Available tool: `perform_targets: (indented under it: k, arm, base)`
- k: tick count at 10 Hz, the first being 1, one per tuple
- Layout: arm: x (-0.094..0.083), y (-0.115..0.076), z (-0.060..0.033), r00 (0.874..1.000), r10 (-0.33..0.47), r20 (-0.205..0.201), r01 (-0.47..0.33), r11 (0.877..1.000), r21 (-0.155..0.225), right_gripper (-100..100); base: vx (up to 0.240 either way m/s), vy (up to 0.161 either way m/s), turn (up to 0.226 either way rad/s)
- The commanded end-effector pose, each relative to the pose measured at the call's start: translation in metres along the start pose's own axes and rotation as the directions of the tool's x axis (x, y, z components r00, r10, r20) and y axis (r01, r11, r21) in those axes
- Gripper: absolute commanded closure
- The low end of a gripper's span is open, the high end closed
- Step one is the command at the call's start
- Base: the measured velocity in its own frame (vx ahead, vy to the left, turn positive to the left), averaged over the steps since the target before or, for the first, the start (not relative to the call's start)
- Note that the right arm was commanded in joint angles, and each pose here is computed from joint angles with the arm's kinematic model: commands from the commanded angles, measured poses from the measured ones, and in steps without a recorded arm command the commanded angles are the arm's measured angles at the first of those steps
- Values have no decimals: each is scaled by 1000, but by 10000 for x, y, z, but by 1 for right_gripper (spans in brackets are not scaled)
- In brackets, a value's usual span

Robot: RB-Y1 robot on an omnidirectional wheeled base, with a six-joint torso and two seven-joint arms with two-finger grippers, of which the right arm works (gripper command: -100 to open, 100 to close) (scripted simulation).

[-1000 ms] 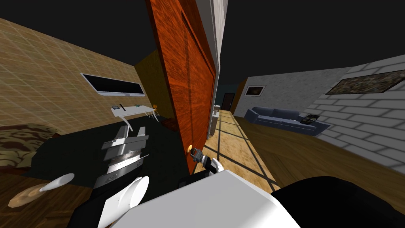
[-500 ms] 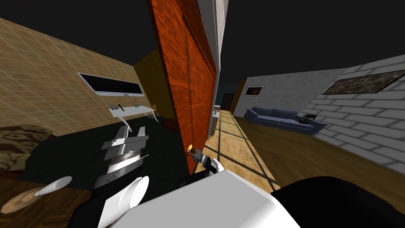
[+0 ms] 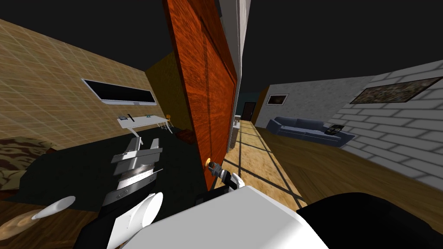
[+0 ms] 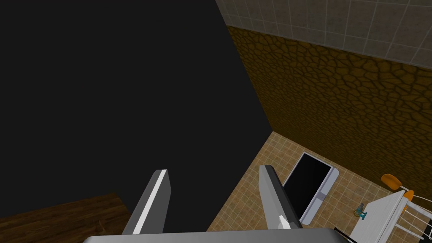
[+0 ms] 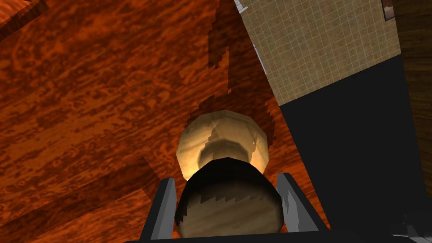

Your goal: Push the door open

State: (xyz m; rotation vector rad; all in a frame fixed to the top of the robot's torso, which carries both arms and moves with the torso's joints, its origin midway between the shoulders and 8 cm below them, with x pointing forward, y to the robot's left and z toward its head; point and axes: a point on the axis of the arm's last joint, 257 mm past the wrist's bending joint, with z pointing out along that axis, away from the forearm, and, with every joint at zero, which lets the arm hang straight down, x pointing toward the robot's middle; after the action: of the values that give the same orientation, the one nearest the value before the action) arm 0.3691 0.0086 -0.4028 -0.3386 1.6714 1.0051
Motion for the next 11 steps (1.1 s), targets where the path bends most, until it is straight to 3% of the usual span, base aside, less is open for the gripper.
perform_targets:
  k: [1,5,8,9,10,11]
  arm:
    - [-80,-63,24,999,52,15,-52,999,8,100]
    - [-93,-80,27,989,144,21,-144,990,10,100]
    - [-108,-96,33,971,239,29,-239,971,11,100]
    - [-115,-104,36,959,283,33,-283,959,12,100]
    - [-115,-104,36,958,286,33,-286,958,11,100]
    - [-122,-113,39,944,329,37,-330,944,12,100]
  base:
    - [20,40,-32]
    - [26,41,-25]
    - [26,40,-27]
    - [30,42,-23]
    - [16,32,-21]
    - [26,36,-40]
